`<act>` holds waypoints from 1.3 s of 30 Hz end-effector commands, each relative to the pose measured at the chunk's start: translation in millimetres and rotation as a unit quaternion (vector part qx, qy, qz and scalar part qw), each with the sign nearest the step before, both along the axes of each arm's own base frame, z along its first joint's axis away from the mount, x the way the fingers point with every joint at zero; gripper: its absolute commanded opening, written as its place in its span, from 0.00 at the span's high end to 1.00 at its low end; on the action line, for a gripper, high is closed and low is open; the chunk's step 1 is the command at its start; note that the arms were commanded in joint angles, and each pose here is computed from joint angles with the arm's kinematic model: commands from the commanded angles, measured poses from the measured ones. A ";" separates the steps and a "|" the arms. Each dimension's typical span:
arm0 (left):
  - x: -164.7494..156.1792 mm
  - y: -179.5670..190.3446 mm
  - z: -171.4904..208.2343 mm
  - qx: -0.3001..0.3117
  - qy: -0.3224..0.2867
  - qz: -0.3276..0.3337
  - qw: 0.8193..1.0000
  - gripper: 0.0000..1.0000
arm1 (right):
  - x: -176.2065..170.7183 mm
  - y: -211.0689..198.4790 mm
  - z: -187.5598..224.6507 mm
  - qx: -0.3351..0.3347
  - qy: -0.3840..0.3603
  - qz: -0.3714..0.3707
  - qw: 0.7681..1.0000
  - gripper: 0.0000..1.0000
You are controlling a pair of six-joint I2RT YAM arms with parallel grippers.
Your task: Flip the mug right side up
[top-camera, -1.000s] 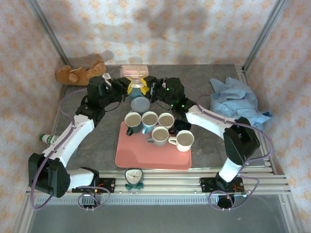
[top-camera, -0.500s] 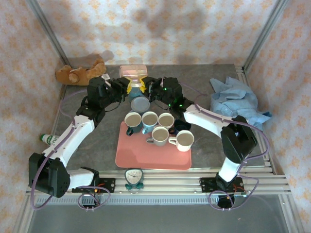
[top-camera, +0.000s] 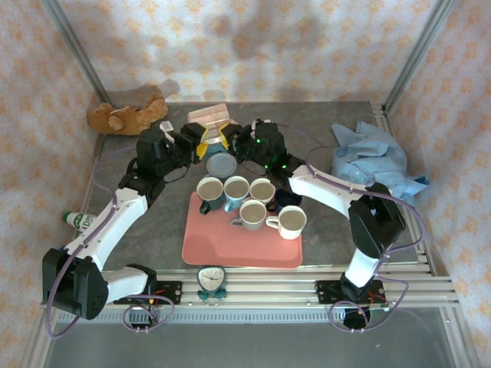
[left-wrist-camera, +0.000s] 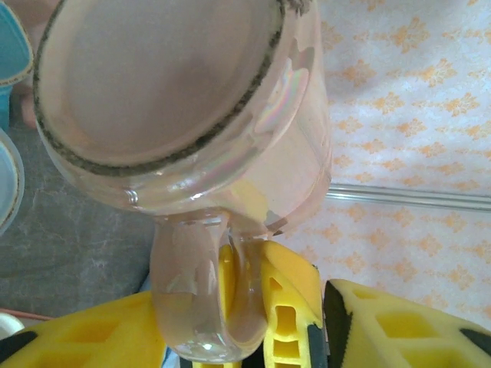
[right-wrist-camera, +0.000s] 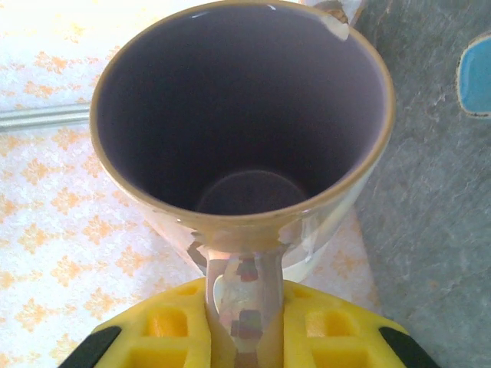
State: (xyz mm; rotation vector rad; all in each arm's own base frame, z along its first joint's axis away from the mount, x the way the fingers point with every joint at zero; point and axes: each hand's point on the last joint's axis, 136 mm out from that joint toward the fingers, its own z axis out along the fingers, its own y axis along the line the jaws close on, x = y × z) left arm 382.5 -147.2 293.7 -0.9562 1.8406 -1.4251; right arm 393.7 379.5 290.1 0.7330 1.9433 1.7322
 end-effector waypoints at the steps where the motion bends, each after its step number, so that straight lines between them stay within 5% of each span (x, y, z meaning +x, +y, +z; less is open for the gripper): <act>1: -10.6 -1.1 15.4 0.019 -0.031 -0.019 0.999 0.41 | 3.6 -14.8 78.3 0.007 -0.128 -0.030 0.991 1.00; 6: -17.5 -5.4 16.7 0.069 -0.048 -0.056 0.995 0.37 | -0.2 -14.3 79.6 -0.047 -0.163 -0.015 0.985 1.00; 16: -41.1 7.8 28.1 0.258 -0.077 -0.136 0.953 0.35 | -11.2 -25.9 81.4 -0.125 -0.250 0.022 0.960 1.00; 25: -50.0 30.4 12.3 0.363 -0.094 -0.183 0.909 0.36 | -44.3 -36.3 85.7 -0.250 -0.365 0.089 0.892 1.00; 32: -62.1 34.3 18.3 0.374 -0.131 -0.172 0.902 0.37 | -75.8 -53.2 72.6 -0.344 -0.411 0.156 0.830 1.00; 39: -75.2 54.1 20.6 0.437 -0.144 -0.154 0.874 0.36 | -117.4 -74.0 63.8 -0.393 -0.458 0.219 0.767 1.00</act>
